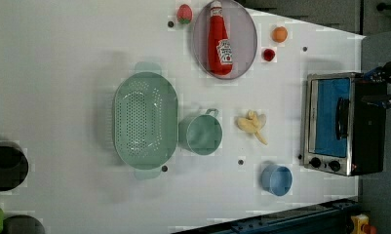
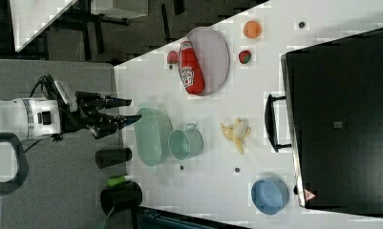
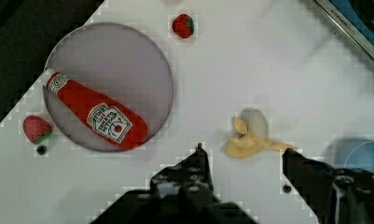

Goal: Pick Banana and place it in mug.

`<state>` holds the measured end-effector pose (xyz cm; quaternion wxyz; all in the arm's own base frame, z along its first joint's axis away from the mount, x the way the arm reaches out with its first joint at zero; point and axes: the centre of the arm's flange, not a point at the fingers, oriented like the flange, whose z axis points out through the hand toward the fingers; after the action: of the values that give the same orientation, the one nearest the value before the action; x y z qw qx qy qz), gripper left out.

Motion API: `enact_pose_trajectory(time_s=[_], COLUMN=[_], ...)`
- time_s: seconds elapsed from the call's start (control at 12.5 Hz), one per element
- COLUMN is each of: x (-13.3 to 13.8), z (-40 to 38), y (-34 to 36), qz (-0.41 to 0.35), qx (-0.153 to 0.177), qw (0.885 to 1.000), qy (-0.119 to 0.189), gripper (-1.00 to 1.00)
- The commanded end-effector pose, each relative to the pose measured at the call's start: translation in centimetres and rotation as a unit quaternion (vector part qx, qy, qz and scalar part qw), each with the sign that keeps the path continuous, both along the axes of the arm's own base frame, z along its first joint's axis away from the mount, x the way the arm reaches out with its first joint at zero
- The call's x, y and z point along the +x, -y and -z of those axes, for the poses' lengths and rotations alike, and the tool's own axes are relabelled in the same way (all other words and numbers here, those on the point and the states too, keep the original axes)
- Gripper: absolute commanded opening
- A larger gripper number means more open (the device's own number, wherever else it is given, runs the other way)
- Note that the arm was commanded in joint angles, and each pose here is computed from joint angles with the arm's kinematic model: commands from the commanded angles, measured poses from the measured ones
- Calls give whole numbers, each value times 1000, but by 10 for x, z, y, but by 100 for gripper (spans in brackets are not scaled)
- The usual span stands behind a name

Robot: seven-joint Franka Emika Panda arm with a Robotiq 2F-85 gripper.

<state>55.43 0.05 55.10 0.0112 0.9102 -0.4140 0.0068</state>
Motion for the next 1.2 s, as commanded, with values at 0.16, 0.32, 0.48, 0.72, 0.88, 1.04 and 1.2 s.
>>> enact_pose_trajectory(time_s=[0.16,0.32,0.48,0.72,0.88,1.04,1.2], x=[-141,-132,-117,-99,-92,-89,-90], z=[-65,-35,7,83,130,178,225], y=[23,23,22,20,20,20,21], qz=[14,13,10,5,3,2,2], qx=[-5,-5,-5,-5,-5,-4,-3], qw=[1000,999,1000,1000,1000,1000,1000], qy=[-19,-32,-25,-14,-1,5,11], gripper=[98,100,100,100,100,100,100])
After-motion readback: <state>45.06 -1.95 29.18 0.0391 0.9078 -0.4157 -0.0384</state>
